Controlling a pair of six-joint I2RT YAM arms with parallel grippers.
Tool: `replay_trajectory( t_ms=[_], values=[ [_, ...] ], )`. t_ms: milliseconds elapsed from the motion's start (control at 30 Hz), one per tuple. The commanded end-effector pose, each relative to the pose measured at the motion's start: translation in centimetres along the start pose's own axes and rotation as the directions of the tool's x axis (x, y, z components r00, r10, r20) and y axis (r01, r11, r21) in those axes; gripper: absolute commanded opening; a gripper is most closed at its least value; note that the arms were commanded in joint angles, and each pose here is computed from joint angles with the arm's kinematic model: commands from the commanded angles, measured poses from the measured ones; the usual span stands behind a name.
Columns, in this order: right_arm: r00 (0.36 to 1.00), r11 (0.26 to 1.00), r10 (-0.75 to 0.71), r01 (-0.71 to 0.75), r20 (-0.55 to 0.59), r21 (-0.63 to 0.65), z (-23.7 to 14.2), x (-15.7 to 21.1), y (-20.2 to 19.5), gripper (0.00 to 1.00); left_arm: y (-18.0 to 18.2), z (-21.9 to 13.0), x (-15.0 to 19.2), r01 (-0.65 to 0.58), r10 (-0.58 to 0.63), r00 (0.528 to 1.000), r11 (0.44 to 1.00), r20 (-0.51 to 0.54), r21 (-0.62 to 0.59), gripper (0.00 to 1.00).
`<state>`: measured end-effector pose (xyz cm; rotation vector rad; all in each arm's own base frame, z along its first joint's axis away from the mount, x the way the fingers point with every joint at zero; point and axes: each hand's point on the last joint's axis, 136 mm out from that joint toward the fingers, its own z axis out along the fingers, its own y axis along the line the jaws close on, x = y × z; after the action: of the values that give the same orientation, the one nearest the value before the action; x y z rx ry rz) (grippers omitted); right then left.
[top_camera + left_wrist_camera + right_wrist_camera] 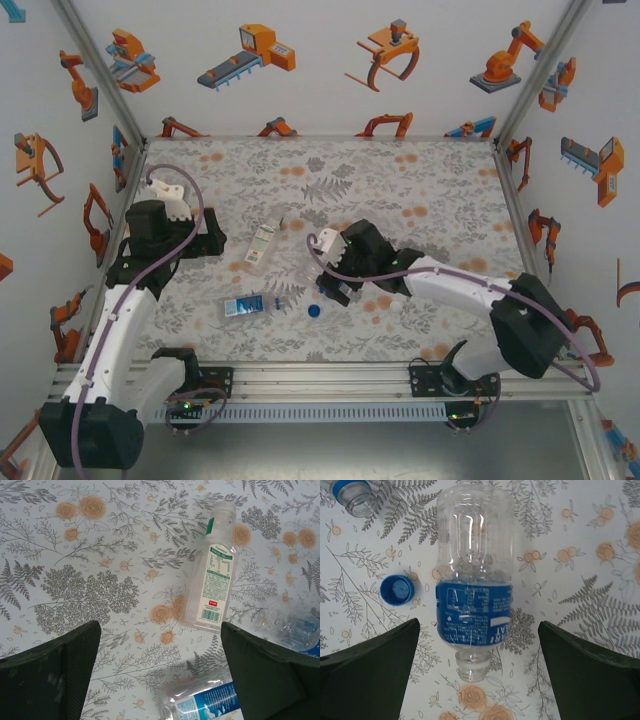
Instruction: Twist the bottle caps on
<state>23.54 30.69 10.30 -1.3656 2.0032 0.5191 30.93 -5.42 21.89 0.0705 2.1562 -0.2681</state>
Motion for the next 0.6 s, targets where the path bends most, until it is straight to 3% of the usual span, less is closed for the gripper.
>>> replay_trajectory(
  t_ms=[0, 267, 567],
  values=[
    [0.997, 0.998, -0.060, 0.060, -0.043, -0.008, 1.4, -0.2, 0.1, 0.90, -0.2, -0.4, -0.5, 0.007, -0.007, 1.000, 1.000, 0.030, 0.004, 0.97],
    [0.984, 0.995, -0.083, 0.075, -0.156, -0.060, 4.5, 2.1, 0.9, 0.80, -0.4, -0.1, -0.5, 0.008, -0.008, 1.000, 1.000, 0.021, 0.018, 0.97],
    [0.978, 0.995, -0.100, 0.092, -0.185, -0.049, 4.3, 2.3, 0.7, 0.55, -0.3, 0.2, -0.5, 0.034, -0.034, 0.999, 0.999, -0.007, 0.011, 0.97]
  ],
)
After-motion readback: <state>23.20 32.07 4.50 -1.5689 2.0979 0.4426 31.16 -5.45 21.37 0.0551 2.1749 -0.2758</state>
